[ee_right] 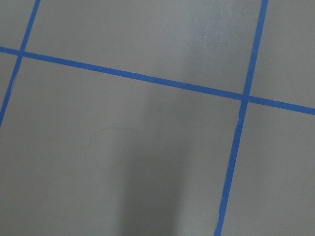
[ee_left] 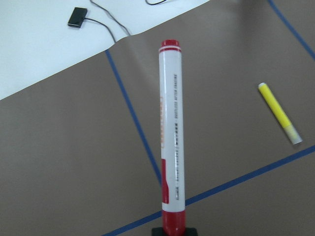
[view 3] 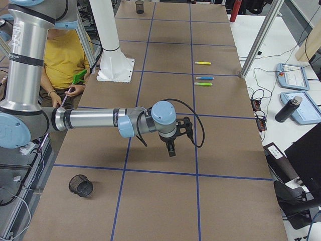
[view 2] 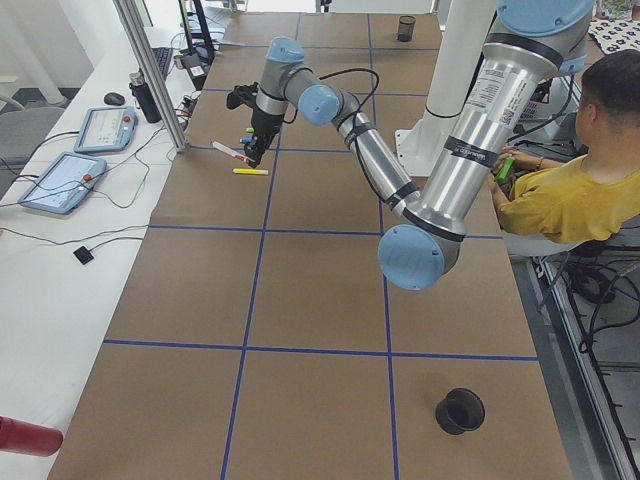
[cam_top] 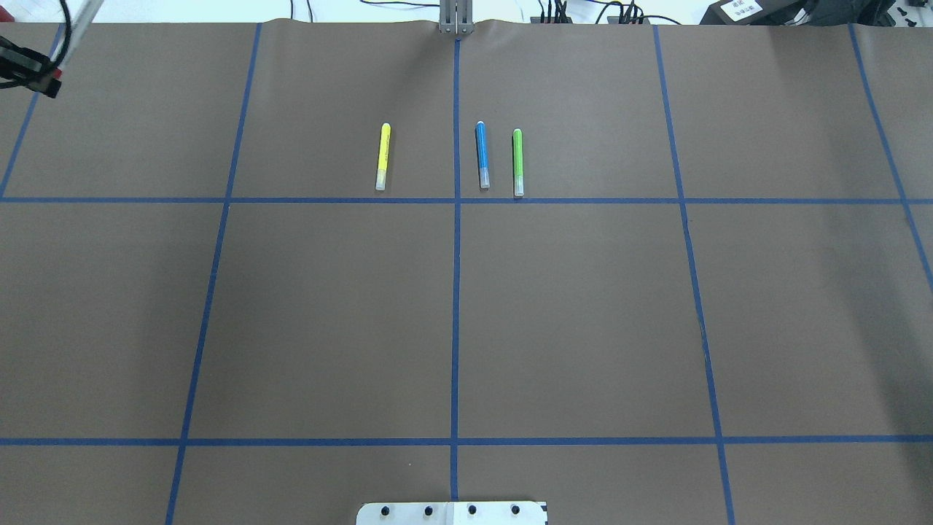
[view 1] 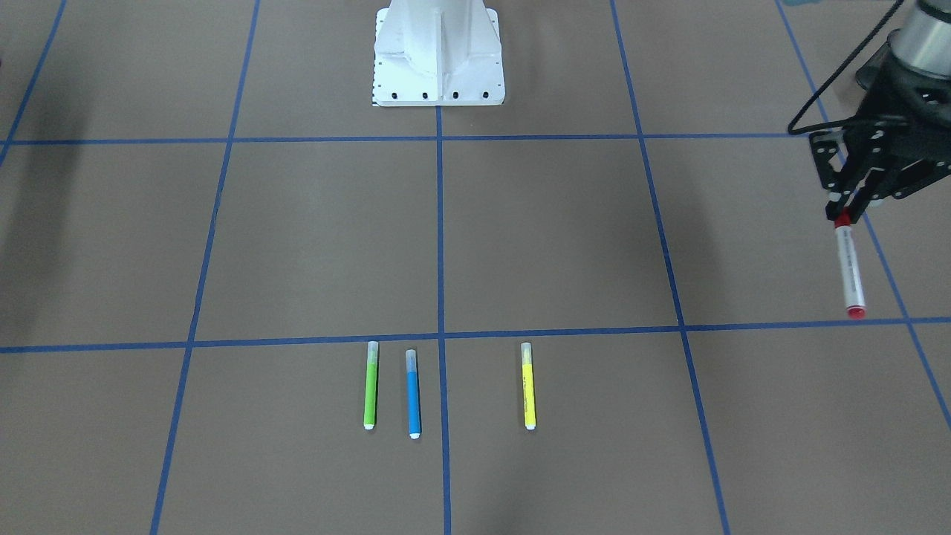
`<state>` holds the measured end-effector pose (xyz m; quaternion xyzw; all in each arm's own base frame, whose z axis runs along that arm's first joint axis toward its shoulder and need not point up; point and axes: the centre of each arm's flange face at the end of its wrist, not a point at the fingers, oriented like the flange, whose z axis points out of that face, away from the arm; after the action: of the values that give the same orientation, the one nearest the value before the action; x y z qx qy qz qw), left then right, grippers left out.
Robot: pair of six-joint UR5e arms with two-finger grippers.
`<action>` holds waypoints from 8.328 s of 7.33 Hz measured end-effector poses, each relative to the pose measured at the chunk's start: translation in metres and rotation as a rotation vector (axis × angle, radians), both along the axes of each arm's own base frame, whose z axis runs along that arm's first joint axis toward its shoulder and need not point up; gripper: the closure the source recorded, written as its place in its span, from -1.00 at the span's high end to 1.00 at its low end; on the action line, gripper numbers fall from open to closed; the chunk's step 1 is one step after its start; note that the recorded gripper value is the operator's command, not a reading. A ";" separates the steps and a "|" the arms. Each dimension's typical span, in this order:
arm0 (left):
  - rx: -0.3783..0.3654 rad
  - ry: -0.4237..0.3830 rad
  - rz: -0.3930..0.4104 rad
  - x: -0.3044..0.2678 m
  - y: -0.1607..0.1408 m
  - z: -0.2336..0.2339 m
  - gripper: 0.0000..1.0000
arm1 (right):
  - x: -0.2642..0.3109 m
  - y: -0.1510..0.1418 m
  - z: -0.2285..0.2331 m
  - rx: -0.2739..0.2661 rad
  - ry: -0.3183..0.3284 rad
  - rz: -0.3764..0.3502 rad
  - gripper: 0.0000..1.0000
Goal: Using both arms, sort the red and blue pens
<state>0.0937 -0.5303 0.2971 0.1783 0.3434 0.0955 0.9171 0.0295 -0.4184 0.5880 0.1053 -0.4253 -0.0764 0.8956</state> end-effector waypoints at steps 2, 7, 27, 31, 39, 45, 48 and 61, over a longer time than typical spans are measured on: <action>0.000 -0.007 0.034 -0.081 0.018 0.058 -1.00 | 0.000 -0.001 -0.001 0.019 -0.002 0.000 1.00; -0.132 -0.100 0.038 -0.231 0.130 0.245 -1.00 | 0.000 -0.002 0.000 0.041 -0.004 0.001 1.00; -1.563 0.856 -0.413 -0.245 0.479 0.490 -1.00 | 0.000 -0.002 -0.008 0.054 -0.004 0.006 0.99; -1.657 0.904 -0.395 -0.229 0.494 0.520 -1.00 | 0.000 -0.002 -0.009 0.057 -0.004 0.006 0.99; -1.738 0.940 -0.478 -0.234 0.483 0.544 -0.25 | 0.000 -0.002 -0.011 0.062 -0.004 0.006 0.99; -1.713 0.933 -0.491 -0.238 0.480 0.546 1.00 | 0.000 -0.004 -0.013 0.066 -0.004 0.007 1.00; -1.540 0.846 -0.515 -0.262 0.458 0.537 1.00 | -0.001 -0.011 -0.015 0.070 -0.003 0.007 1.00; -0.442 0.112 -0.195 -0.240 0.183 0.316 1.00 | -0.035 -0.057 -0.031 0.002 -0.030 0.026 1.00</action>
<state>-0.1466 -0.3472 0.6127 0.0106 0.3875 -0.0809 0.9183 -0.0058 -0.4757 0.5571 0.1129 -0.4373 -0.0638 0.8899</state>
